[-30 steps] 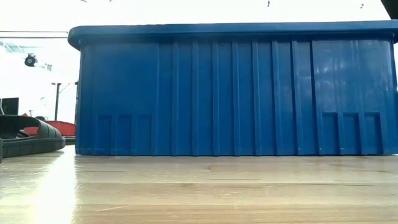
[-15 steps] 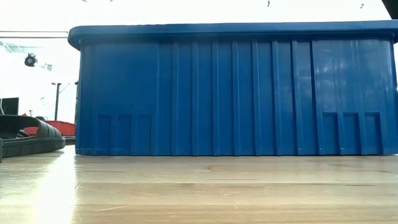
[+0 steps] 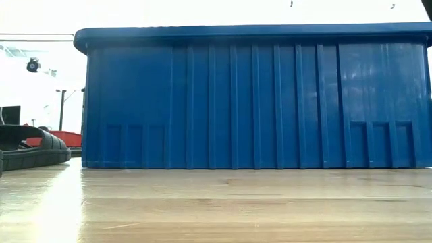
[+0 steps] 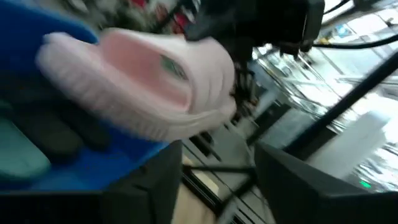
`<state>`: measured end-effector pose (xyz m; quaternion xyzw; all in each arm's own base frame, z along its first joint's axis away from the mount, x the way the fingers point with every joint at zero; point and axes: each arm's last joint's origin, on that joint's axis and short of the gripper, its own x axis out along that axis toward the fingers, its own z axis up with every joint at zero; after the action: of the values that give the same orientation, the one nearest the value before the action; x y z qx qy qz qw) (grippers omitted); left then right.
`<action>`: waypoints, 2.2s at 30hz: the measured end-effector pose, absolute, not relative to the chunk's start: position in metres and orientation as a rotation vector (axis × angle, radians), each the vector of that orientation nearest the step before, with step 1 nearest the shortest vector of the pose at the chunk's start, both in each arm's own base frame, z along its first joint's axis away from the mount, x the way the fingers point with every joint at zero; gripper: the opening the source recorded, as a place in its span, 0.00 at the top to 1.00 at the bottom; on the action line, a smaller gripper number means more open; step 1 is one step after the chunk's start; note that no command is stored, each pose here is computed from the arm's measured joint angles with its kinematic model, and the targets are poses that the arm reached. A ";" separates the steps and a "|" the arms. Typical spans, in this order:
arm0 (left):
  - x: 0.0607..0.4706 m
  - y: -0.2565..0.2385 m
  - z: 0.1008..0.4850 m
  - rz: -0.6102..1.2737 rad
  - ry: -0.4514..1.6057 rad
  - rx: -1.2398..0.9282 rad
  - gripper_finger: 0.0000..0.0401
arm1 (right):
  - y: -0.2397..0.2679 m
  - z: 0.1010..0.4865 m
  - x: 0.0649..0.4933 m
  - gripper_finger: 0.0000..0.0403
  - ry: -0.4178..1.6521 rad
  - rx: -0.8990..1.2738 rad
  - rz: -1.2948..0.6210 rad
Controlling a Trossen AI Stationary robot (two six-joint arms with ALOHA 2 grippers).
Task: Pick and place slides into bin
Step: Put the pink slide into the blue container
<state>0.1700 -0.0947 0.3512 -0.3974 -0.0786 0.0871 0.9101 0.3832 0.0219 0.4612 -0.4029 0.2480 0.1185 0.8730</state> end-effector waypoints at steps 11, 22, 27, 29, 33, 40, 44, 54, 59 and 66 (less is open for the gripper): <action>0.107 -0.047 0.388 0.324 -0.294 -0.401 0.44 | -0.032 0.483 0.365 0.98 0.439 -0.692 0.178; 0.057 -0.015 0.400 0.175 -0.423 -0.269 0.44 | -0.093 0.489 0.364 0.98 0.319 -0.480 0.135; 0.048 -0.008 0.390 0.208 -0.344 -0.189 0.44 | -0.109 0.479 0.372 0.98 0.297 -0.491 0.098; 0.043 -0.003 0.383 0.267 -0.295 -0.173 0.44 | -0.114 0.472 0.376 0.98 0.300 -0.502 0.092; 0.022 0.012 0.378 0.270 -0.323 -0.225 0.44 | -0.118 0.452 0.385 0.98 0.336 -0.535 0.109; 0.006 0.025 0.365 0.351 -0.365 -0.319 0.44 | -0.122 0.416 0.397 0.98 0.386 -0.628 0.155; 0.002 0.029 0.360 0.427 -0.355 -0.344 0.44 | -0.125 0.393 0.401 0.98 0.439 -0.704 0.196; -0.010 0.041 0.359 0.651 -0.347 -0.452 0.44 | -0.133 0.320 0.401 0.98 0.576 -0.770 0.315; -0.008 0.040 0.360 0.673 -0.342 -0.459 0.44 | -0.124 0.294 0.404 0.98 0.530 -0.766 0.390; -0.006 0.039 0.363 0.715 -0.343 -0.486 0.44 | -0.118 0.271 0.405 0.98 0.493 -0.796 0.421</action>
<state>-0.0060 0.0387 0.3634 -0.2344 -0.1652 0.3445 0.8939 0.4053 -0.1185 0.2714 -0.3809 0.2360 0.2016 0.8710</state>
